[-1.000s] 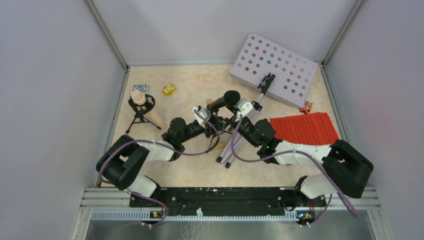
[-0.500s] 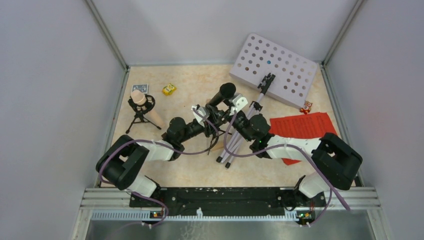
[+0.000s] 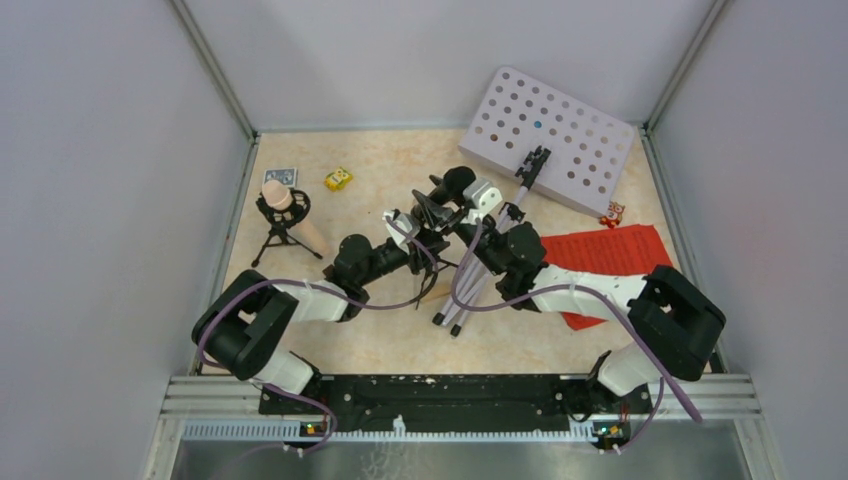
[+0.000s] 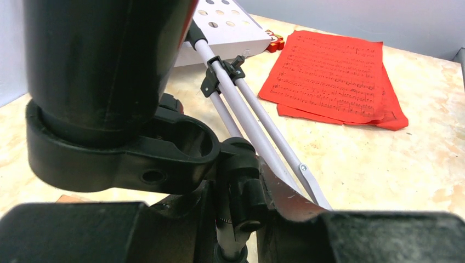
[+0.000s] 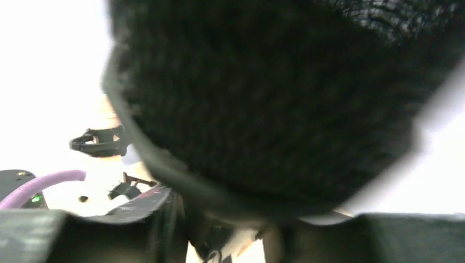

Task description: Pack up the instrument practice props

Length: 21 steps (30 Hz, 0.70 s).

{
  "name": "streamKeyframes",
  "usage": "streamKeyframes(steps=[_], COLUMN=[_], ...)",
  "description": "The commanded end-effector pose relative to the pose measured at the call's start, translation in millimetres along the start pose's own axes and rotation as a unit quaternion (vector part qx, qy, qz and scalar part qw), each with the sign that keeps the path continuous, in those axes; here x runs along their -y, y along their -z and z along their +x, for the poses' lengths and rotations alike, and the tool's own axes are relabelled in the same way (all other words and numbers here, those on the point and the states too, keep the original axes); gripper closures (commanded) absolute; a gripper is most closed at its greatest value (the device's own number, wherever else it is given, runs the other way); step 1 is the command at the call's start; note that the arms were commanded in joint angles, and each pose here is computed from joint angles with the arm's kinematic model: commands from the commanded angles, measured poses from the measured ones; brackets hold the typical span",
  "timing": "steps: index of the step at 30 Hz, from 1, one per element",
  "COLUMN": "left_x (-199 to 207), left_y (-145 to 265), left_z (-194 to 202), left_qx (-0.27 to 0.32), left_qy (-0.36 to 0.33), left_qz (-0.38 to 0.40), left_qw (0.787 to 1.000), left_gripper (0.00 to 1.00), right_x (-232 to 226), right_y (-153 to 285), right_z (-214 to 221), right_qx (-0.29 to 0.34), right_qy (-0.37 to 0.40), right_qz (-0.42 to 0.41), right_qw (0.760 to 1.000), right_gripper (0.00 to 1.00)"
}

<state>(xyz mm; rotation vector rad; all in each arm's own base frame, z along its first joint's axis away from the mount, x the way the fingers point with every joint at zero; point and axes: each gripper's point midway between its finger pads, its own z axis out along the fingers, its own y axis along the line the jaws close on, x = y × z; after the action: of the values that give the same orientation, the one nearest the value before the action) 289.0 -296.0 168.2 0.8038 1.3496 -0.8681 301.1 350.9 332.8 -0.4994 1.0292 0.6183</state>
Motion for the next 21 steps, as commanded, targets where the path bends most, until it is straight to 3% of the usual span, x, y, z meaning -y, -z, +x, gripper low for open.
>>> streamKeyframes(steps=[1, 4, 21], left_x=[5.4, 2.9, -32.2], left_y=[3.4, 4.5, 16.0], left_z=[21.6, 23.6, 49.2], left_qx=[-0.04, -0.044, -0.067], left_qy=[0.006, 0.008, 0.083], left_qz=[0.011, 0.002, -0.07], left_qw=[0.999, 0.999, 0.992], left_gripper=[1.0, 1.0, 1.0], right_x=[-0.8, 3.5, 26.3], right_y=[-14.2, -13.3, -2.4], right_z=[-47.2, -60.1, -184.4], right_qx=[0.065, 0.076, 0.137], right_qy=[-0.015, -0.019, 0.01], right_qz=[-0.001, 0.007, 0.018], right_qw=[0.998, 0.997, 0.99], right_gripper=[0.67, 1.0, 1.0])
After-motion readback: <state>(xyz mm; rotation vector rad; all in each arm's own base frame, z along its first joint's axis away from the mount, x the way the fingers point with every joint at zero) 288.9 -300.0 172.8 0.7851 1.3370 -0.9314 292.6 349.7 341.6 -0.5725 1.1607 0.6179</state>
